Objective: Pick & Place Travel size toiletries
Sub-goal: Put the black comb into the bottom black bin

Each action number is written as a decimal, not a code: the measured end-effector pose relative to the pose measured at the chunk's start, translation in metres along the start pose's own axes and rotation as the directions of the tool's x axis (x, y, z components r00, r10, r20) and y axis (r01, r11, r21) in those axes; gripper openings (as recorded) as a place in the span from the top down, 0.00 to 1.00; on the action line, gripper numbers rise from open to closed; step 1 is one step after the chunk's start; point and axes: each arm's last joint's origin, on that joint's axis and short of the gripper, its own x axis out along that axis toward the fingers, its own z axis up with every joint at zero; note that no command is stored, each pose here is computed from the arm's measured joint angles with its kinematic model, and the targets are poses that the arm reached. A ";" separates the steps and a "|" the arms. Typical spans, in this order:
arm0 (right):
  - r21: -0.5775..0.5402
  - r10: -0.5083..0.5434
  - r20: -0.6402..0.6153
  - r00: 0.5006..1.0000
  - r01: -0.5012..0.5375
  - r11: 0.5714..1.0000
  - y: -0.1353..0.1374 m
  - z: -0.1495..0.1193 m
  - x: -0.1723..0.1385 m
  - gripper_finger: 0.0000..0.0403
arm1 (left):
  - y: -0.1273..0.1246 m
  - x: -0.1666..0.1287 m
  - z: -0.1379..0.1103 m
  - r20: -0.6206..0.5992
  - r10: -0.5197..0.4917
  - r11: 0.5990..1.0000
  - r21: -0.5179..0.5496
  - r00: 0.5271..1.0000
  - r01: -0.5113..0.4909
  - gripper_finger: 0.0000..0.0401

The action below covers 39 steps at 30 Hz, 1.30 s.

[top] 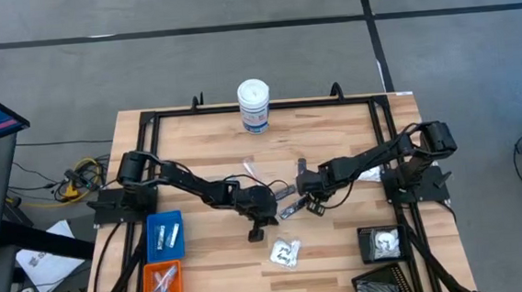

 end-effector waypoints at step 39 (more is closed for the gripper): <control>-0.332 0.370 0.356 0.858 -0.254 0.908 0.045 0.057 -0.035 1.00 | -0.057 -0.073 -0.071 -0.231 -0.220 0.944 -0.294 0.948 0.147 1.00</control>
